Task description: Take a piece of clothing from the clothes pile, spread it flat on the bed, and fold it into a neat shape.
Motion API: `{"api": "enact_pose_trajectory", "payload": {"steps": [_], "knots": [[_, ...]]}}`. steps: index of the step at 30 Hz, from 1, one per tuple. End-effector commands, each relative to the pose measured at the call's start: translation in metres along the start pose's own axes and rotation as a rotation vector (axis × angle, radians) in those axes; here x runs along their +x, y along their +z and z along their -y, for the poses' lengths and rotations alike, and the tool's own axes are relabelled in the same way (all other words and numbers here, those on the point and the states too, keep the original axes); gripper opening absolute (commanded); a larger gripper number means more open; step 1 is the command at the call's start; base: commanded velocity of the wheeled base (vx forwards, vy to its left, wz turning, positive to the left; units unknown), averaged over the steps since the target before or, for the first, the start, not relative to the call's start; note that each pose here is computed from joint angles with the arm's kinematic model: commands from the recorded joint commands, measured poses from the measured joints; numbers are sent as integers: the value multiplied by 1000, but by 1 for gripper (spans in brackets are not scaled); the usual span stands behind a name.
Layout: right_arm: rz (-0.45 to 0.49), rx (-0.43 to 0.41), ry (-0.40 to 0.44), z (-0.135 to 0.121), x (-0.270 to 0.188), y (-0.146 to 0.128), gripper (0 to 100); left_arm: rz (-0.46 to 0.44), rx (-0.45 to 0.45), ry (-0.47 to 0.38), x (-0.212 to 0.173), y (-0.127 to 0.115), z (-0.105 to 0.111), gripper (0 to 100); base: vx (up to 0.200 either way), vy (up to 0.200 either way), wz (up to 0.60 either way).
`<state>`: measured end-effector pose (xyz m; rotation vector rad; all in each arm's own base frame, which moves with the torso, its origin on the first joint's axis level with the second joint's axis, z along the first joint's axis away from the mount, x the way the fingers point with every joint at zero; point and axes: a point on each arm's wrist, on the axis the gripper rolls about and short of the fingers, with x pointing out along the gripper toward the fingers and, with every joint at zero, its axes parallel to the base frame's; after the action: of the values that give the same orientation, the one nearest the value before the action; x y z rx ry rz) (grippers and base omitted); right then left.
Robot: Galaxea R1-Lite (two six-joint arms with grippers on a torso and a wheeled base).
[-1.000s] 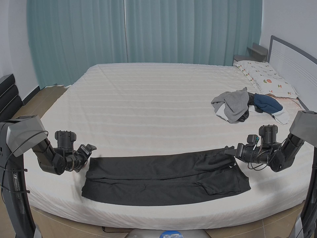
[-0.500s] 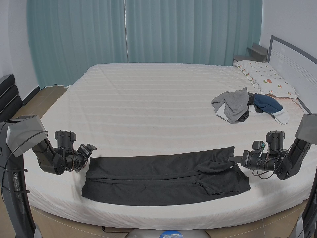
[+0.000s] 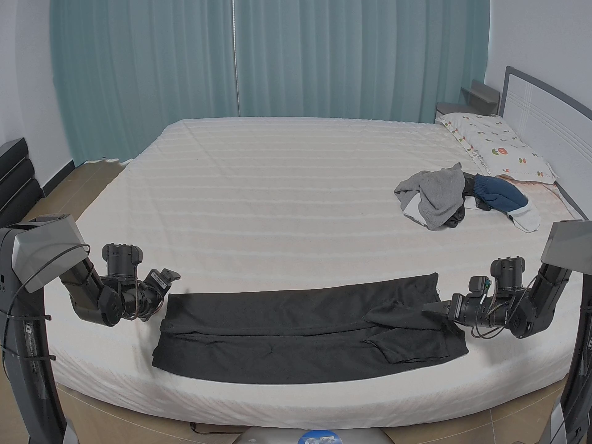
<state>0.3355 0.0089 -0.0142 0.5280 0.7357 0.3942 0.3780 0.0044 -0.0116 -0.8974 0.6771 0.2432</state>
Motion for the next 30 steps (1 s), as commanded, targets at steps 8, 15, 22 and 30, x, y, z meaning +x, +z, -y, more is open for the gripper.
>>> {"api": "enact_pose_trajectory", "payload": {"steps": [8,15,22,30], "knots": [[92,-96,11,-41,22,54,100,1,0,1,0,0,0,100,0,0,0],[-25,-129,26,-65,51,37,100,1,0,1,0,0,0,100,0,0,0],[-94,-173,15,-62,71,22,100,-1,3,1,0,0,0,100,0,0,0],[-104,-202,-3,-61,83,17,100,-1,4,1,0,0,0,100,0,0,0]]}}
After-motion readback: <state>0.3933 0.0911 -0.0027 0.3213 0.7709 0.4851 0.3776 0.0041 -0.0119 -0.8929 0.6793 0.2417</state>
